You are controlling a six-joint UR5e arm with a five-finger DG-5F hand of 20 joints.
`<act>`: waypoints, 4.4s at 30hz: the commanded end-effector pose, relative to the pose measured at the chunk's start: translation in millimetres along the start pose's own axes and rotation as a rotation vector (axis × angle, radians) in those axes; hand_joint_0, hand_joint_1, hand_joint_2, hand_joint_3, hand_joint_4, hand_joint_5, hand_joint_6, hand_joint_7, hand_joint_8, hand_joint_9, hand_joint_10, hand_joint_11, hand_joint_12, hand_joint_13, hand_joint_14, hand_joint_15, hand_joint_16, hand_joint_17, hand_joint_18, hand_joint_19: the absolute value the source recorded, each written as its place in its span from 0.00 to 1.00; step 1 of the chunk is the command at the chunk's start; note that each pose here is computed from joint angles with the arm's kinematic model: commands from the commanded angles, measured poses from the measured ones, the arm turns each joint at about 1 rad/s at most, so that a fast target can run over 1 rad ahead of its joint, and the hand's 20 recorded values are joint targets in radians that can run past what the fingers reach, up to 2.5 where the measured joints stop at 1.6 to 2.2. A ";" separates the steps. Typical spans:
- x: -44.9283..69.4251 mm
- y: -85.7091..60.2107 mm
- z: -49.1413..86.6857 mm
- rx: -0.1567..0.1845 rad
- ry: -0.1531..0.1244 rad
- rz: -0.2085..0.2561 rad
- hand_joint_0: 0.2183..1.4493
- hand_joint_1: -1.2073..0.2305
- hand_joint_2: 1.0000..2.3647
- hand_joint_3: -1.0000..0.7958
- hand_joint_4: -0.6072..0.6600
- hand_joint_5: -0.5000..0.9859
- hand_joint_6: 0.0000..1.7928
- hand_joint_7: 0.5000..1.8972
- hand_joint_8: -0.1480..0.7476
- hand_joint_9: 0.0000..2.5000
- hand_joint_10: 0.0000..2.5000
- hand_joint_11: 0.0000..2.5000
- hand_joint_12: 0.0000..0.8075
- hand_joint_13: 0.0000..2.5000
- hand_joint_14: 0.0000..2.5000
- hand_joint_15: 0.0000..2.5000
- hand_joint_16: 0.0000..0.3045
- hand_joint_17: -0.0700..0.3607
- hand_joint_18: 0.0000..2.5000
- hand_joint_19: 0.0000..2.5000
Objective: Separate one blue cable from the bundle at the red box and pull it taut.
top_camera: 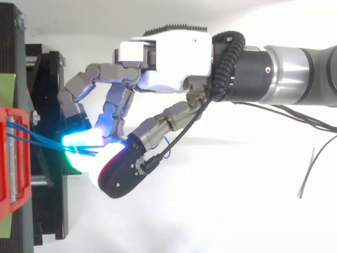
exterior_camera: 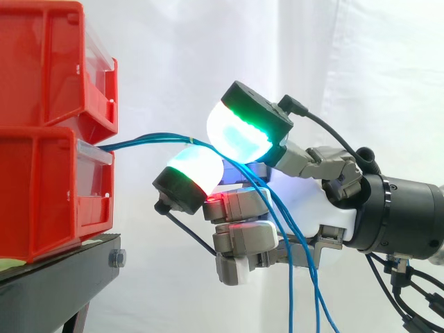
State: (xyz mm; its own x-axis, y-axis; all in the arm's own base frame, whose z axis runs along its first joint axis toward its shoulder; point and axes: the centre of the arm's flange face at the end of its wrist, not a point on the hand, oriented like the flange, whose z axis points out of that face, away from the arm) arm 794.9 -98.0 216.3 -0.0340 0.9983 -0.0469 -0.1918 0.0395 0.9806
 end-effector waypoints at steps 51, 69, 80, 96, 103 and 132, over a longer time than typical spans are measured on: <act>-4.0 -0.8 -1.6 0.007 0.003 -0.011 0.23 0.22 0.00 0.28 0.62 0.24 0.50 0.55 0.60 0.47 0.00 0.70 0.56 0.50 0.01 0.49 0.19 0.46 0.44 0.29; -4.1 0.0 -0.9 0.004 0.003 -0.011 0.34 0.37 0.01 0.33 0.55 0.24 0.48 0.57 0.55 0.47 0.00 0.69 0.51 0.50 0.01 0.51 0.18 0.44 0.43 0.32; -4.1 0.7 -0.4 0.002 0.003 -0.011 0.47 0.20 0.00 0.31 0.43 0.23 0.50 0.68 0.54 0.45 0.00 0.69 0.50 0.49 0.01 0.50 0.17 0.44 0.42 0.29; -4.4 0.4 -0.9 0.005 0.011 -0.015 0.29 0.13 0.00 0.28 0.58 0.25 0.51 0.57 0.56 0.48 0.00 0.70 0.52 0.49 0.01 0.49 0.18 0.44 0.42 0.28; -5.0 -0.2 -1.8 0.011 0.016 -0.015 0.21 0.19 0.00 0.28 0.59 0.26 0.50 0.54 0.61 0.50 0.00 0.69 0.58 0.50 0.01 0.49 0.19 0.47 0.44 0.29; -5.0 -0.2 -1.8 0.011 0.016 -0.016 0.49 0.18 0.00 0.28 0.52 0.24 0.51 0.75 0.55 0.48 0.00 0.68 0.51 0.48 0.01 0.49 0.17 0.44 0.41 0.27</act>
State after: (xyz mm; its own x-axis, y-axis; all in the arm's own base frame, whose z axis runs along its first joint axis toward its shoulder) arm 793.4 -103.1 216.1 -0.0466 0.9967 -0.0658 -0.1819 0.0563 0.9817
